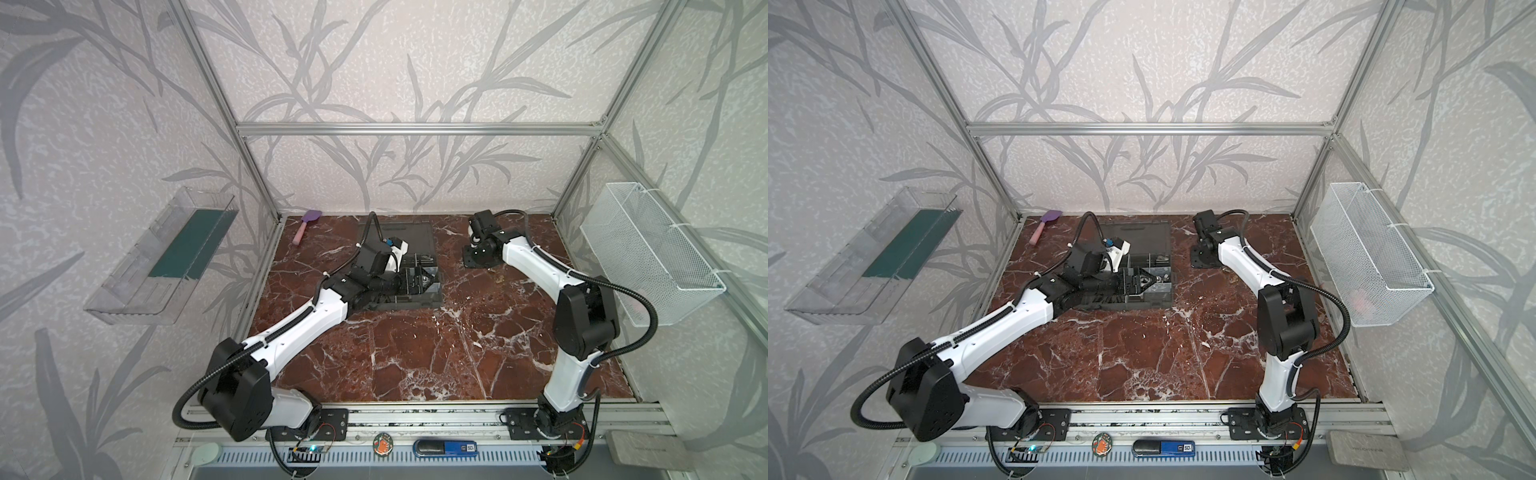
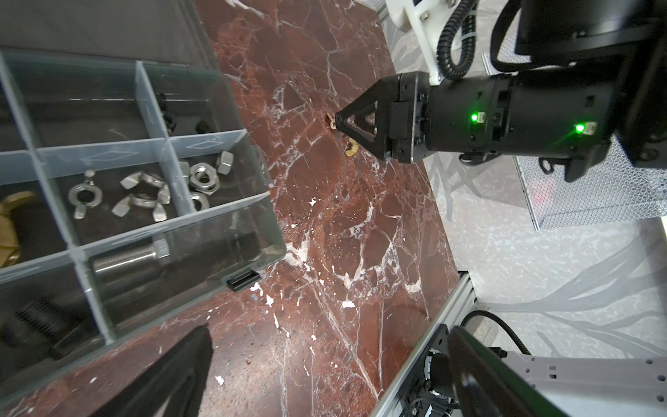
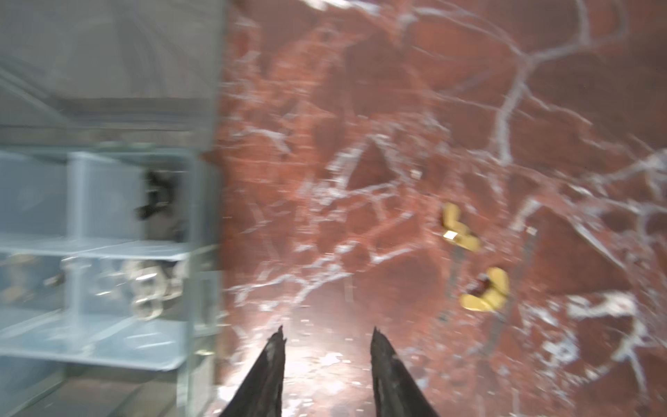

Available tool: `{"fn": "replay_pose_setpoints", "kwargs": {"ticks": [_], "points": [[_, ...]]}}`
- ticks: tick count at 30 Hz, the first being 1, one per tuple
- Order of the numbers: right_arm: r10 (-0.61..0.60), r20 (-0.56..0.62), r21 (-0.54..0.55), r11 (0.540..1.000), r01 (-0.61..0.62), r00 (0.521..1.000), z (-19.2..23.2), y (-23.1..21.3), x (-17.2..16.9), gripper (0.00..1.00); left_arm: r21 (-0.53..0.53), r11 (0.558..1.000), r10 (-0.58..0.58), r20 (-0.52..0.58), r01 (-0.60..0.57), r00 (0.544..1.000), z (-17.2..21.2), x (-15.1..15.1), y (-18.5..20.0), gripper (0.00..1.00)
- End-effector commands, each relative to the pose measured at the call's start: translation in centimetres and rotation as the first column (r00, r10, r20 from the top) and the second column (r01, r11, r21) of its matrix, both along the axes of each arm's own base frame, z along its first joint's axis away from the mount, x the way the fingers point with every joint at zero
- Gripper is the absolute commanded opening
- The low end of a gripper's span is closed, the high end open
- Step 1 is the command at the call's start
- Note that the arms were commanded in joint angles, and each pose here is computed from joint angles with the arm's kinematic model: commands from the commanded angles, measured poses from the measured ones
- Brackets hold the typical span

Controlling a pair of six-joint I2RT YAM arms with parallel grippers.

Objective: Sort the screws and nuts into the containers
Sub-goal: 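Move the open right gripper back over the two remaining brass wing nuts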

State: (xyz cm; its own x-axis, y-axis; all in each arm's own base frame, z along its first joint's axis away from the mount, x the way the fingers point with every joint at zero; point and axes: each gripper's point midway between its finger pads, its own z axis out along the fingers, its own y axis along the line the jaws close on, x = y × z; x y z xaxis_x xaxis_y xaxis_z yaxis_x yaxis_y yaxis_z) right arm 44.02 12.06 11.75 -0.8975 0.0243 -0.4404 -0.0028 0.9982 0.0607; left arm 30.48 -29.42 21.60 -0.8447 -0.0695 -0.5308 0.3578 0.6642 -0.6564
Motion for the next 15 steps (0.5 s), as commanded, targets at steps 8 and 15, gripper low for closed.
{"fn": "replay_pose_setpoints", "kwargs": {"ticks": [8,15], "points": [[-0.179,-0.063,-0.081,0.981,0.174,0.982,-2.6,-9.7,-0.6,0.46,-0.015,0.997,-0.076,0.041,0.077,0.996,1.2,0.5,-4.2,1.00],[-0.203,-0.113,-0.074,0.978,0.195,0.973,-5.3,-10.6,-0.6,0.46,-0.013,0.994,-0.108,0.032,0.108,0.994,1.1,0.8,-5.7,1.00]]}}
